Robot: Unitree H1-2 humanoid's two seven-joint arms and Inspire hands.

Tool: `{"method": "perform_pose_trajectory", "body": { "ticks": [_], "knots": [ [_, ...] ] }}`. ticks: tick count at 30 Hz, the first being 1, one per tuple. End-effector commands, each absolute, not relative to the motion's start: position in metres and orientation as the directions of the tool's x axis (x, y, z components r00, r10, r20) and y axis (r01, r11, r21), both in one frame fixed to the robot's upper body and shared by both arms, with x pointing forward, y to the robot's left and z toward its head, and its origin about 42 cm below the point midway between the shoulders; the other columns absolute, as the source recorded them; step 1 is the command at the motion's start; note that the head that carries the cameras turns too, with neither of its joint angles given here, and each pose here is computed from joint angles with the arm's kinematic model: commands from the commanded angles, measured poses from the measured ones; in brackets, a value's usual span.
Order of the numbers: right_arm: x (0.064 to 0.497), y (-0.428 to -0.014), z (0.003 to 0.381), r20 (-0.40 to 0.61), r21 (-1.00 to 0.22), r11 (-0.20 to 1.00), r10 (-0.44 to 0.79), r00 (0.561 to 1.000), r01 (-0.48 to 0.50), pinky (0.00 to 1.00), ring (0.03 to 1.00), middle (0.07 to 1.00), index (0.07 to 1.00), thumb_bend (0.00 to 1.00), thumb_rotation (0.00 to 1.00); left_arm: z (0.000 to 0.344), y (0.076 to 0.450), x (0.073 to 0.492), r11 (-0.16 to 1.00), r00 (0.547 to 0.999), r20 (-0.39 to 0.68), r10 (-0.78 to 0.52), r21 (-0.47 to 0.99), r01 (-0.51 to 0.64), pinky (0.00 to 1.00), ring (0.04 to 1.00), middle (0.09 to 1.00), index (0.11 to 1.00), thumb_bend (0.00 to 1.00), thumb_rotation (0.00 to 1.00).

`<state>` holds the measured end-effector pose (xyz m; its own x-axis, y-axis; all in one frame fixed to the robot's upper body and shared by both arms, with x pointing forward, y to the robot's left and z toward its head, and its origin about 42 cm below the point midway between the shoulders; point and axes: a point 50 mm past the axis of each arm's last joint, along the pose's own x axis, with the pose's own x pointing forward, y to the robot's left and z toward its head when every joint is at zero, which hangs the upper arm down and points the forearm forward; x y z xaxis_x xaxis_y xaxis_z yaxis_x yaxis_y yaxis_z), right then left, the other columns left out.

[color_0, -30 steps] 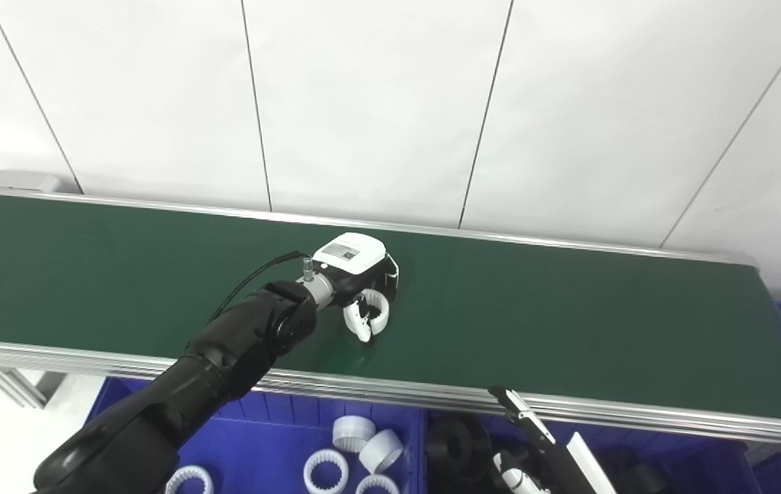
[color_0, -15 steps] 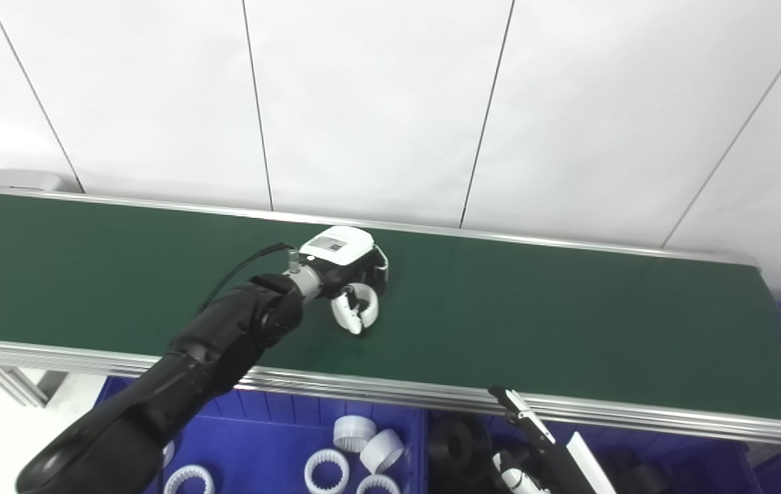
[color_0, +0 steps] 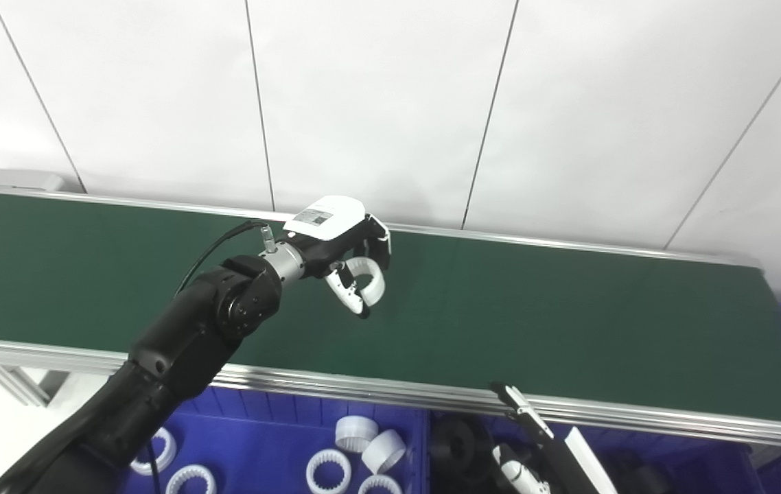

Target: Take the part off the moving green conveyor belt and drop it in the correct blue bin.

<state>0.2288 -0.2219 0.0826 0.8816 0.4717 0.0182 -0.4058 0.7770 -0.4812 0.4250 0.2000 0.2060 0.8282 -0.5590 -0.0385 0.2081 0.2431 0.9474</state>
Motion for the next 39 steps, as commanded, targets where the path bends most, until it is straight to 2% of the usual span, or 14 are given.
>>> {"method": "perform_pose_trajectory", "body": {
  "ticks": [1, 7, 11, 12, 14, 16, 24, 29, 39],
  "knots": [
    [0.235, -0.218, 0.097, 0.066, -0.479, 0.786, 0.478, 0.876, -0.392, 0.92, 0.969, 0.985, 0.956, 0.27, 0.85, 0.227, 0.207, 0.425, 0.274, 0.830, 0.016, -0.558, 0.948, 0.165, 0.31, 0.461, 0.542, 0.457, 0.50, 0.00],
    [0.243, -0.213, 0.107, 0.062, -0.489, 0.778, 0.481, 0.875, -0.393, 0.91, 0.965, 0.987, 0.957, 0.28, 0.89, 0.233, 0.210, 0.407, 0.290, 0.820, 0.015, -0.572, 0.939, 0.186, 0.28, 0.451, 0.537, 0.466, 0.50, 0.00],
    [0.250, -0.208, 0.113, 0.060, -0.494, 0.774, 0.485, 0.873, -0.396, 0.91, 0.965, 0.988, 0.961, 0.29, 0.92, 0.233, 0.214, 0.399, 0.307, 0.807, 0.008, -0.591, 0.927, 0.216, 0.29, 0.449, 0.533, 0.473, 0.50, 0.00],
    [0.252, -0.207, 0.112, 0.063, -0.490, 0.777, 0.484, 0.873, -0.396, 0.91, 0.966, 0.988, 0.962, 0.29, 0.93, 0.227, 0.214, 0.395, 0.319, 0.805, 0.004, -0.594, 0.919, 0.231, 0.30, 0.449, 0.532, 0.474, 0.50, 0.00],
    [0.254, -0.206, 0.111, 0.061, -0.484, 0.780, 0.483, 0.874, -0.397, 0.91, 0.964, 0.985, 0.961, 0.30, 0.94, 0.214, 0.213, 0.387, 0.342, 0.806, -0.012, -0.591, 0.902, 0.264, 0.39, 0.461, 0.533, 0.478, 0.48, 0.00],
    [0.254, -0.206, 0.109, 0.057, -0.479, 0.782, 0.481, 0.875, -0.399, 0.93, 0.969, 0.988, 0.965, 0.33, 0.95, 0.198, 0.211, 0.378, 0.369, 0.813, -0.037, -0.581, 0.879, 0.303, 0.41, 0.476, 0.542, 0.470, 0.48, 0.00],
    [0.255, -0.206, 0.111, 0.062, -0.488, 0.782, 0.474, 0.878, -0.388, 0.92, 0.966, 0.989, 0.960, 0.32, 0.95, 0.153, 0.202, 0.359, 0.392, 0.807, -0.092, -0.584, 0.838, 0.380, 0.38, 0.477, 0.548, 0.462, 0.47, 0.00],
    [0.254, -0.206, 0.112, 0.070, -0.485, 0.786, 0.472, 0.879, -0.384, 0.92, 0.966, 0.989, 0.960, 0.31, 0.93, 0.134, 0.199, 0.352, 0.393, 0.804, -0.148, -0.577, 0.812, 0.431, 0.40, 0.482, 0.549, 0.461, 0.47, 0.00],
    [0.252, -0.209, 0.114, 0.062, -0.483, 0.787, 0.467, 0.882, -0.383, 0.92, 0.967, 0.988, 0.961, 0.31, 0.92, 0.110, 0.198, 0.342, 0.356, 0.795, -0.197, -0.573, 0.815, 0.458, 0.39, 0.479, 0.552, 0.458, 0.47, 0.00]
  ]
}}
